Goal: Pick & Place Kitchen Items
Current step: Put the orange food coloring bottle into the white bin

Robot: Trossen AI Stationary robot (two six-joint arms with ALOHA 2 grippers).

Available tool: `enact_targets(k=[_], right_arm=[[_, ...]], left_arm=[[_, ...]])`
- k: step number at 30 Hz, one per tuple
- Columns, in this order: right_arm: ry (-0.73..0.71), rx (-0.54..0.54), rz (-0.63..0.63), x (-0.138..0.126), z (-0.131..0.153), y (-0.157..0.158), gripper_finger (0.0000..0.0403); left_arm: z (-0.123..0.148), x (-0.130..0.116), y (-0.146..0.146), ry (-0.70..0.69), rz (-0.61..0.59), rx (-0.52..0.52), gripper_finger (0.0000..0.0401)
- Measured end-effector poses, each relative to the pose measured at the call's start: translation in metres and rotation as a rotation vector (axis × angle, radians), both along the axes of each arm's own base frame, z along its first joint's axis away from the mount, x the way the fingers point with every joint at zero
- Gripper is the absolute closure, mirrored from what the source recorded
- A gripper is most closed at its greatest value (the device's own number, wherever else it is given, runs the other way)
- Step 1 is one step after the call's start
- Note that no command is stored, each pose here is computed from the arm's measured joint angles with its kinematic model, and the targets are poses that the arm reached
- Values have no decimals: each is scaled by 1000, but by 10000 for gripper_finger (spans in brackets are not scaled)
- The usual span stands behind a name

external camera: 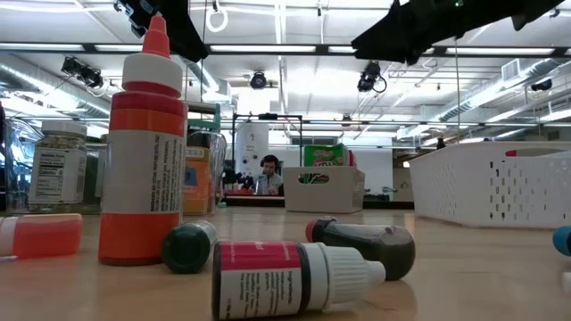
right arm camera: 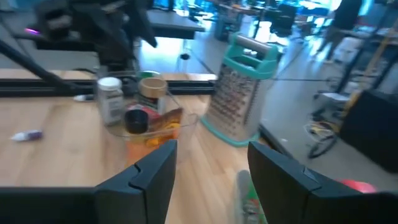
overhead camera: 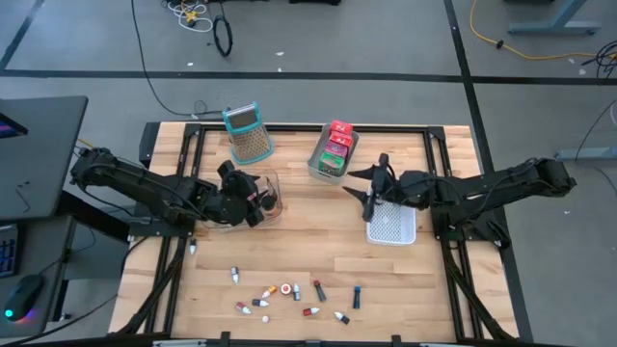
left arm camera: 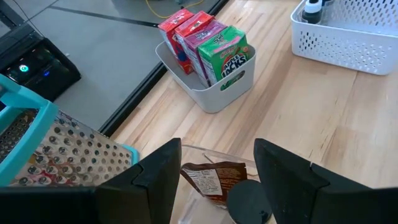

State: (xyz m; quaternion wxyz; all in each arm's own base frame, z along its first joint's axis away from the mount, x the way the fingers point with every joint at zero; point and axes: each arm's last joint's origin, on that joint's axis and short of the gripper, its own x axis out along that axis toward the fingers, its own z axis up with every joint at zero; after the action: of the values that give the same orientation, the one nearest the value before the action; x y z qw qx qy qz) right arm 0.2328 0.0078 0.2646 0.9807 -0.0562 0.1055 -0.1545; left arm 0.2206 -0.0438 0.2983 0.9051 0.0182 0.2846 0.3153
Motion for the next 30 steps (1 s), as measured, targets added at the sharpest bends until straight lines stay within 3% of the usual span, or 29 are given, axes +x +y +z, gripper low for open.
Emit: enact_targets(k=[12, 24, 30], right_arm=[[4, 204, 190, 13, -12, 8, 195], [-111, 224, 603, 55, -39, 26, 195], [-246, 236, 718, 71, -56, 49, 195]], left_arm=[[0, 0, 0, 0, 0, 0, 190], [0, 0, 0, 0, 0, 0, 190], [0, 0, 0, 0, 0, 0, 190]])
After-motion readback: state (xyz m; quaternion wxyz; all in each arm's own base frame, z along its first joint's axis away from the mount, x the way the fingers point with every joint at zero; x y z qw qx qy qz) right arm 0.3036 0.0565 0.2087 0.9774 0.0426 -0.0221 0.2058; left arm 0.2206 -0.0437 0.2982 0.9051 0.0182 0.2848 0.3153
